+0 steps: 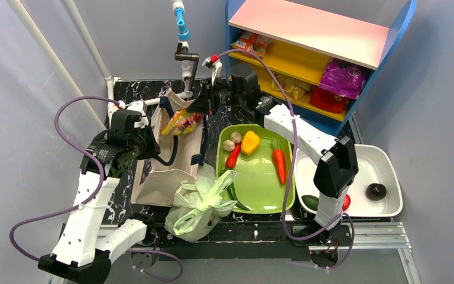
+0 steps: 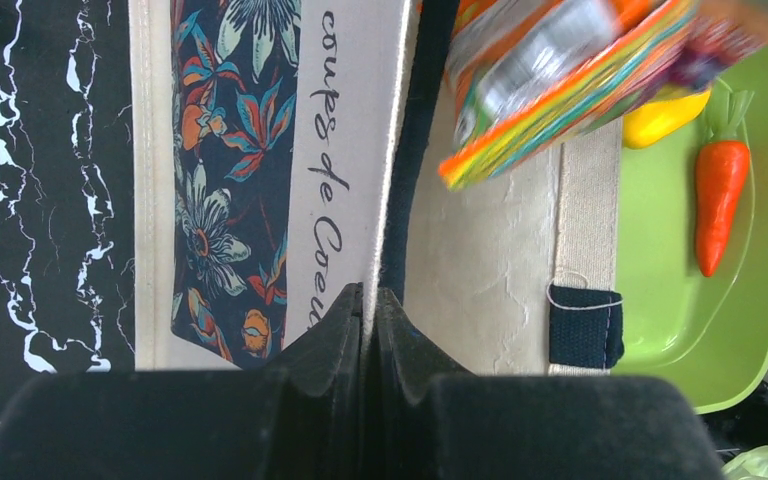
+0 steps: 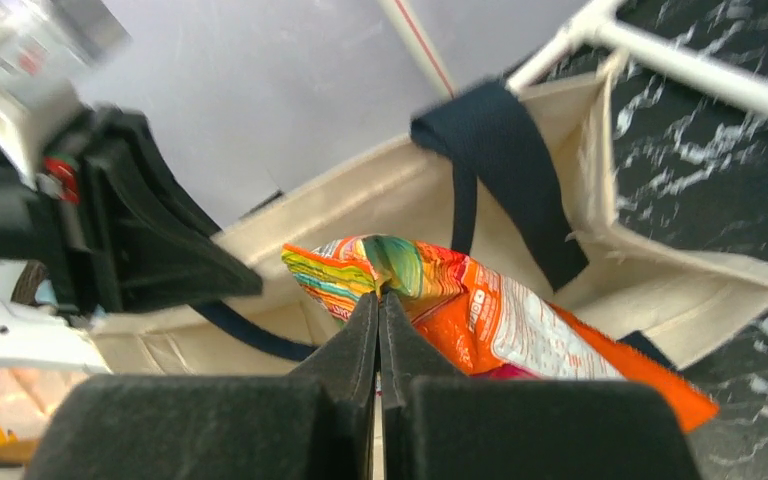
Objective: Place the food into the grocery bag and tie it
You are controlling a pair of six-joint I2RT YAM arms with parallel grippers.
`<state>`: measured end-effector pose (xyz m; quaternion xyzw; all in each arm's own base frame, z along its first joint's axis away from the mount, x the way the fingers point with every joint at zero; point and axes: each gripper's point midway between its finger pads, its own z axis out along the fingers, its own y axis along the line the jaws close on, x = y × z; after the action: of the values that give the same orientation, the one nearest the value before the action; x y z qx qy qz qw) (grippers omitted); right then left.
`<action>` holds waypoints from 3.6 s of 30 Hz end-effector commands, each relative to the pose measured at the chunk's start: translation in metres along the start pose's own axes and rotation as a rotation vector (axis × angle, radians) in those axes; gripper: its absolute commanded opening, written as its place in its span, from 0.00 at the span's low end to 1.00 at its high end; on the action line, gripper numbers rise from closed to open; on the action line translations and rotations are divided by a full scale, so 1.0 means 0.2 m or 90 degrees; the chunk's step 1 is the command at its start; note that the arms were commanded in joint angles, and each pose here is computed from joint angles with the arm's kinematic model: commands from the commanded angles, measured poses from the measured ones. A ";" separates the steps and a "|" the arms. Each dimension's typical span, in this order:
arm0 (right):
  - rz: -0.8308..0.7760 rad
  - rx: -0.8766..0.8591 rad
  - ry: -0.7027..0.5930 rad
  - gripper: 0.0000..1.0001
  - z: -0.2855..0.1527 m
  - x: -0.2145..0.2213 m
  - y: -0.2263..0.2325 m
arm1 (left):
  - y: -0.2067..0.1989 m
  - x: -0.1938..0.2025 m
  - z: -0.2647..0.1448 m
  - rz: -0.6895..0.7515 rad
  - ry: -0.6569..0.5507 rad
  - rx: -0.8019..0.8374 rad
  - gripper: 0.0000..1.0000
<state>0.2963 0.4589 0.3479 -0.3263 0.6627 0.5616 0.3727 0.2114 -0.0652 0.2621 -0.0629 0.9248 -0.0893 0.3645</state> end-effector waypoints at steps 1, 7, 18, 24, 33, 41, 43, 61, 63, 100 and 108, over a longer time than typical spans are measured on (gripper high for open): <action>-0.047 -0.029 0.033 0.01 -0.02 0.11 0.02 | -0.02 -0.06 -0.03 0.009 -0.036 0.008 0.00; -0.069 0.001 0.060 0.01 -0.06 0.17 -0.01 | -0.01 -0.08 -0.03 0.014 -0.041 0.000 0.00; -0.074 0.003 0.058 0.41 -0.08 0.14 0.02 | 0.01 -0.06 -0.03 0.014 -0.039 -0.011 0.00; -0.093 0.020 0.035 0.59 -0.10 0.03 0.06 | 0.02 -0.05 -0.02 0.012 -0.040 -0.011 0.00; -0.130 0.188 -0.044 0.59 -0.24 -0.25 0.00 | 0.03 -0.04 -0.02 0.003 -0.041 -0.015 0.00; -0.190 0.496 -0.151 0.69 -0.54 -0.54 -0.33 | 0.03 -0.02 -0.01 0.002 -0.040 -0.013 0.00; -0.180 0.572 -0.151 0.72 -0.63 -0.59 -0.43 | 0.03 -0.02 -0.01 0.002 -0.040 -0.015 0.00; -0.055 0.710 -0.181 0.75 -0.93 -0.63 -0.95 | 0.09 0.02 -0.03 0.009 -0.043 -0.044 0.00; -0.050 0.701 -0.197 0.75 -0.93 -0.64 -1.00 | 0.10 0.02 -0.03 0.010 -0.042 -0.047 0.00; -0.003 0.644 -0.410 0.73 -1.05 -0.69 -1.04 | 0.13 0.02 0.04 0.023 -0.052 -0.072 0.00; 0.020 0.667 -0.426 0.73 -1.09 -0.76 -1.25 | 0.17 0.03 0.00 0.037 -0.063 -0.082 0.00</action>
<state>0.5313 0.2208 0.3535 0.0753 0.7324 0.2315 0.6359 0.2068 -0.0402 0.2460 -0.0691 0.9169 -0.0291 0.3921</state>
